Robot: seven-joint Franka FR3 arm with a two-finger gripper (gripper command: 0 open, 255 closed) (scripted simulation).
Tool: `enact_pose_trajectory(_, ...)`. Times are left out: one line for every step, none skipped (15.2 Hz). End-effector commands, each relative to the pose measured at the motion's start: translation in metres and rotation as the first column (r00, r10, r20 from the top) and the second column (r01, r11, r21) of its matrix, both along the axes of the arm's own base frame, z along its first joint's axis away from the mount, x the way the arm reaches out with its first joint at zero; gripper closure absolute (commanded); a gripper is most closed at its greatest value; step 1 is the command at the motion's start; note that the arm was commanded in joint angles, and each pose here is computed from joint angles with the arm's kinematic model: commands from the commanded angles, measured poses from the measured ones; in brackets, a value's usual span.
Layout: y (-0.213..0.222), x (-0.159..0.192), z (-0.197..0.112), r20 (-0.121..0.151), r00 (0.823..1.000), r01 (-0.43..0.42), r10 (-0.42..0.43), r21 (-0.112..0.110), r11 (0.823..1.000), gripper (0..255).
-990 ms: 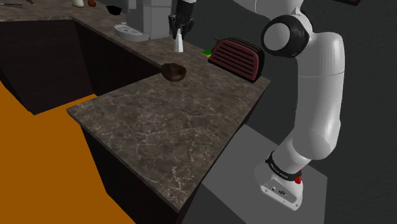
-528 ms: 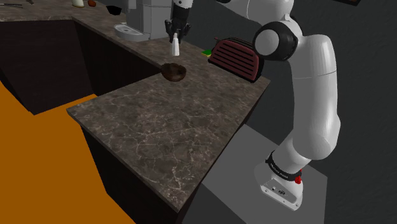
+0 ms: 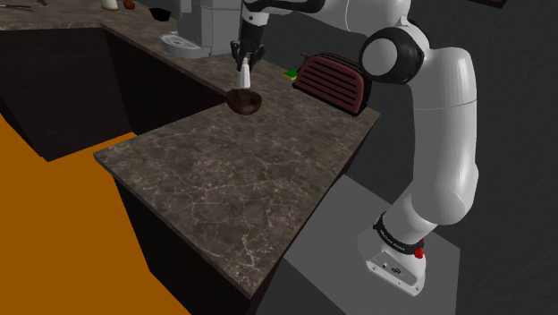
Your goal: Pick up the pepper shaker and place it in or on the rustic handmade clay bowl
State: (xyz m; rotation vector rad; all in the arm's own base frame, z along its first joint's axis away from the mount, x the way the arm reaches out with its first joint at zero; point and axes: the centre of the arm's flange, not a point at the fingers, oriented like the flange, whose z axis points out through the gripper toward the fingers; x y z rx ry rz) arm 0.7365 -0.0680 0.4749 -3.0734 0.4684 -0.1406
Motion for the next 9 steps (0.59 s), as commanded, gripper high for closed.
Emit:
enact_pose_trajectory(-0.001, -0.001, -0.012, 0.000, 1.000, 0.000, 0.000, 0.000, 1.000, 255)
enact_pose_trajectory(-0.001, -0.001, -0.017, 0.000, 1.000, 0.000, 0.000, 0.000, 1.000, 255)
enact_pose_trajectory(-0.001, -0.001, -0.026, 0.000, 1.000, 0.000, 0.000, 0.000, 1.000, 255)
enact_pose_trajectory(-0.001, -0.001, -0.026, 0.000, 1.000, 0.000, 0.000, 0.000, 1.000, 255)
enact_pose_trajectory(-0.001, -0.001, -0.026, 0.000, 1.000, 0.000, 0.000, 0.000, 1.000, 255)
enact_pose_trajectory(-0.001, -0.001, -0.026, 0.000, 1.000, 0.000, 0.000, 0.000, 1.000, 255)
enact_pose_trajectory(-0.001, -0.001, -0.026, 0.000, 1.000, 0.000, 0.000, 0.000, 1.000, 255)
enact_pose_trajectory(-0.001, -0.001, -0.026, 0.000, 1.000, 0.000, 0.000, 0.000, 1.000, 255)
enact_pose_trajectory(-0.001, -0.001, -0.026, 0.000, 1.000, 0.000, 0.000, 0.000, 1.000, 255)
